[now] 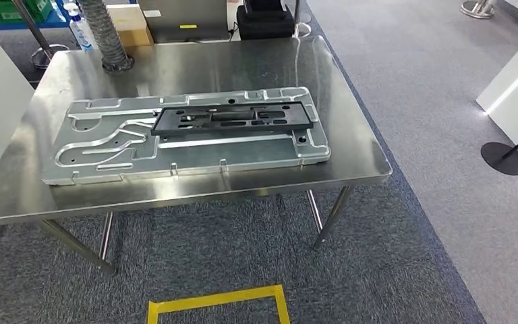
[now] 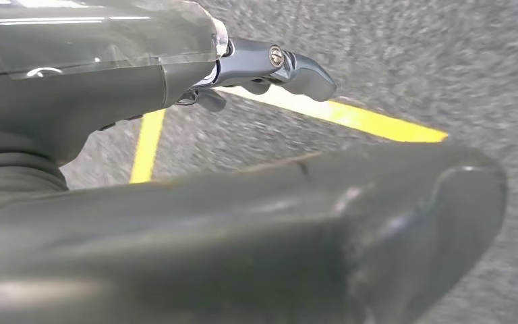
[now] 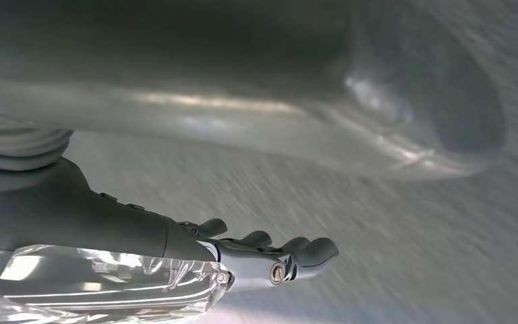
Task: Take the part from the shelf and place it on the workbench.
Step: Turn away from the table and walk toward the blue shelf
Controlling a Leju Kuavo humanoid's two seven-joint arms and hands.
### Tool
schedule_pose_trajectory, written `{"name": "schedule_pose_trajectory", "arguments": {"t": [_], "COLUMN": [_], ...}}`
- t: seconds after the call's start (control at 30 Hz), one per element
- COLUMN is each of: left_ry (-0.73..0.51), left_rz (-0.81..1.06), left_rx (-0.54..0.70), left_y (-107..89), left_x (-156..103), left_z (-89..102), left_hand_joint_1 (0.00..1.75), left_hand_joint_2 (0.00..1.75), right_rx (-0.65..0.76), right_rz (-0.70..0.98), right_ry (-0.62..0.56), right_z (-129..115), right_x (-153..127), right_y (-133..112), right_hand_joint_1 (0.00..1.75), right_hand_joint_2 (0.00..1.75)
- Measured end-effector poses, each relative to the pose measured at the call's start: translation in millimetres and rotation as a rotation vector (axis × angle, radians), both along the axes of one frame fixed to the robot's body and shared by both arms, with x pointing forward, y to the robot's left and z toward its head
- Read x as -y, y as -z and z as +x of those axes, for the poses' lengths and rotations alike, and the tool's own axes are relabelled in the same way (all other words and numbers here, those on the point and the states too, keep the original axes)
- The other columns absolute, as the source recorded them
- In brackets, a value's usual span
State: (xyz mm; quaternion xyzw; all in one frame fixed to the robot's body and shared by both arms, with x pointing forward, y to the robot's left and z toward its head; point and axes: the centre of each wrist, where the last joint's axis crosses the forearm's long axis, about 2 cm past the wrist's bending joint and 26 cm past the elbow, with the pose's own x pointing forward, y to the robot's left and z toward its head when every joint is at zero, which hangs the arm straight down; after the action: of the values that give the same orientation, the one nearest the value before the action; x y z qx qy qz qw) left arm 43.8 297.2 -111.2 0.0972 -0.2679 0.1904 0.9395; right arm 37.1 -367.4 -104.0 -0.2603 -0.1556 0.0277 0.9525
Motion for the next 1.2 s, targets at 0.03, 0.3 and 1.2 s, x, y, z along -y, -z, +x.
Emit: {"name": "schedule_pose_trajectory", "arguments": {"t": [0.03,0.3,1.2], "left_ry": [0.015,0.104,0.254], "left_rz": [-0.002,-0.017,0.035], "left_rx": [-0.008,-0.081,-0.056], "left_y": [0.0,0.1,-1.3], "left_x": [0.2,0.6,-30.5], "left_z": [-0.1,-1.0,2.4], "left_hand_joint_1": [0.0,0.0,0.0], "left_hand_joint_2": [0.0,0.0,0.0], "right_rx": [-0.03,-0.194,-0.054], "right_rz": [0.041,0.37,0.57], "right_ry": [0.015,0.045,-0.053], "right_z": [-0.7,4.3,13.9], "right_x": [-4.5,-46.8,-105.2], "right_y": [1.2,6.7,5.9], "right_hand_joint_1": [0.0,0.0,0.0], "right_hand_joint_2": [0.0,0.0,0.0]}}
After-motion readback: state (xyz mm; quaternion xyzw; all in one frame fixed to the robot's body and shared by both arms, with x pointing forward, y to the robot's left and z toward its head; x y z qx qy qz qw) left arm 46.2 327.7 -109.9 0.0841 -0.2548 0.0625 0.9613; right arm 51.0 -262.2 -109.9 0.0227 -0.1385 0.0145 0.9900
